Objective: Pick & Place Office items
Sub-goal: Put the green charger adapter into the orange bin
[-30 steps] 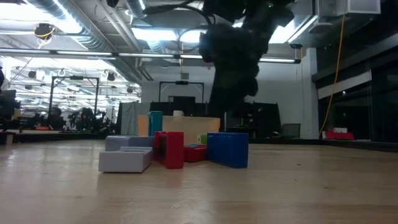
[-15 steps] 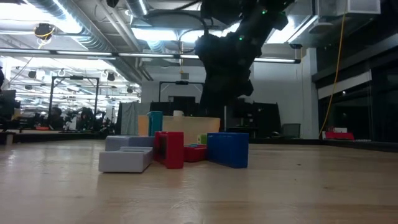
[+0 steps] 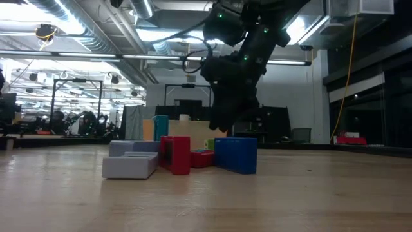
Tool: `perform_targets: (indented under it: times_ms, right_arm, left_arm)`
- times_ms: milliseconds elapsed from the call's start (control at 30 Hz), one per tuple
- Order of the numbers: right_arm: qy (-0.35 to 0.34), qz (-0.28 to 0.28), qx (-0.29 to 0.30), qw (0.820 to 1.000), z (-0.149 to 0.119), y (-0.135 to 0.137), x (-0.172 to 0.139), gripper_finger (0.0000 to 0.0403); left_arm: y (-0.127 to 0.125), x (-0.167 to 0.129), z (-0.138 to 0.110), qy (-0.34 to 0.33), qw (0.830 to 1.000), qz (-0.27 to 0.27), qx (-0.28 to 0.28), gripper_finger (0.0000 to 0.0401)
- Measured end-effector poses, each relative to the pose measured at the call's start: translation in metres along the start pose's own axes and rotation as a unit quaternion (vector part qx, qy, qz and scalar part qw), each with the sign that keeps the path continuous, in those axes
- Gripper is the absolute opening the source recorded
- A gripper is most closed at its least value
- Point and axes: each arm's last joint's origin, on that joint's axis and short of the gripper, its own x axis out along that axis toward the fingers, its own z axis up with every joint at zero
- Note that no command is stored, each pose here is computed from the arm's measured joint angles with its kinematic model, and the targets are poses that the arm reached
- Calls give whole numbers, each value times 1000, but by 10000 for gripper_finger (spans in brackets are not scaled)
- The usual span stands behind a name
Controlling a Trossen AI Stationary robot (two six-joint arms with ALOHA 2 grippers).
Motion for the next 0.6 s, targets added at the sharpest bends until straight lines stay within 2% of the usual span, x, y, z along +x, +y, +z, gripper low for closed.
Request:
perform_targets:
  times_ms: [600]
  right_arm:
    - [-47,-19,50,997,18,-29,0,215]
  left_arm:
    - [0,0,0,0,1000,0,0,237]
